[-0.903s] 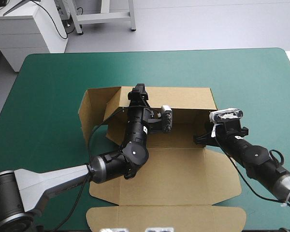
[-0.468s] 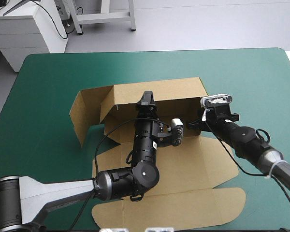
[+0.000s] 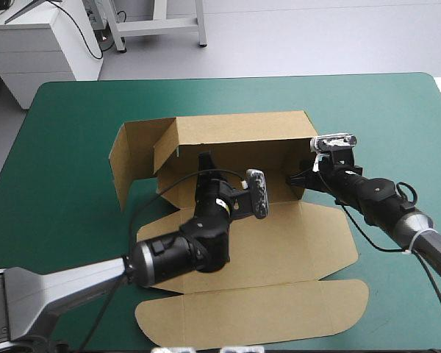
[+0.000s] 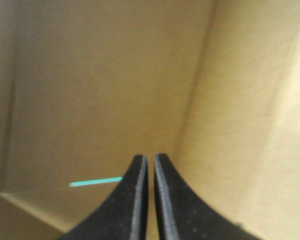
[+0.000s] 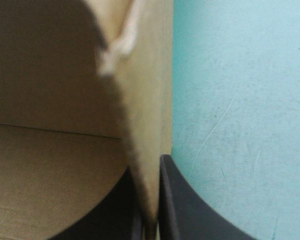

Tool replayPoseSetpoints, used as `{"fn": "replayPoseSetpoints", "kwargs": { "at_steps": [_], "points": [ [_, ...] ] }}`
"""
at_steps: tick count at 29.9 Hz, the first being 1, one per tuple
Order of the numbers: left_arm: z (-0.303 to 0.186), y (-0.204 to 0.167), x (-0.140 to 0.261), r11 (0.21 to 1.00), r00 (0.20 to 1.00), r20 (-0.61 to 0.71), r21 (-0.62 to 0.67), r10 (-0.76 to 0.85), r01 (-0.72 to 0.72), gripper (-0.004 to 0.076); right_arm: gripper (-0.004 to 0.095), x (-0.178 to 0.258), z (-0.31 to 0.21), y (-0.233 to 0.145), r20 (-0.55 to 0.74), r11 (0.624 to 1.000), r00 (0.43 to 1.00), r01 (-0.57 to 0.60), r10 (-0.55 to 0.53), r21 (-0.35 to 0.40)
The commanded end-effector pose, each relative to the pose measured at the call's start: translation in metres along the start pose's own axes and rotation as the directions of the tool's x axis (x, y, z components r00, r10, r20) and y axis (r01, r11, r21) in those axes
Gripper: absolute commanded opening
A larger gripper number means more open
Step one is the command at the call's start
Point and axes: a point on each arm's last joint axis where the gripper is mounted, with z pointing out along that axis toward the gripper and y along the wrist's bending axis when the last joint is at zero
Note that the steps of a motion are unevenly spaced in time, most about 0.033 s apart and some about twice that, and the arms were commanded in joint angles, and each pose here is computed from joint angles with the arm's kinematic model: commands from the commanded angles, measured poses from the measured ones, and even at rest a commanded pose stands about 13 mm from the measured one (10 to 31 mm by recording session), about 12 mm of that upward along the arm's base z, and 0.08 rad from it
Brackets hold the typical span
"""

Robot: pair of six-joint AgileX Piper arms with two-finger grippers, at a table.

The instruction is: Fold the box

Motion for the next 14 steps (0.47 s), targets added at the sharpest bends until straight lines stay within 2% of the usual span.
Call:
{"fn": "replayPoseSetpoints", "kwargs": {
  "at_steps": [1,4,7,11,14],
  "points": [
    [-0.03,0.057,0.012,0.974,0.98,0.067,0.143,-0.186,0.175,0.0014,-0.002,-0.004,-0.003,0.007,-0.01,0.997,1.0,-0.024,0.024,-0.069],
    [-0.032,0.094,0.037,0.917,0.954,-0.023,0.271,-0.299,0.294,0.0013,-0.002,-0.002,-0.003,0.009,-0.026,0.995,0.999,-0.029,0.027,-0.092],
    [-0.03,0.132,0.065,0.805,0.879,-0.043,0.381,-0.476,0.455,0.0007,-0.002,0.0,-0.003,0.01,-0.048,0.995,0.998,-0.04,0.036,-0.094],
    [-0.02,0.175,0.119,0.571,0.668,-0.04,0.482,-0.743,0.665,0.0007,-0.002,0.002,-0.003,0.008,-0.073,0.997,0.997,-0.035,0.029,-0.073],
    [-0.015,0.196,0.165,0.424,0.509,-0.068,0.465,-0.858,0.777,0.0007,-0.002,0.001,-0.003,0.008,-0.087,0.997,0.996,-0.032,0.026,-0.068]
  ]
}}
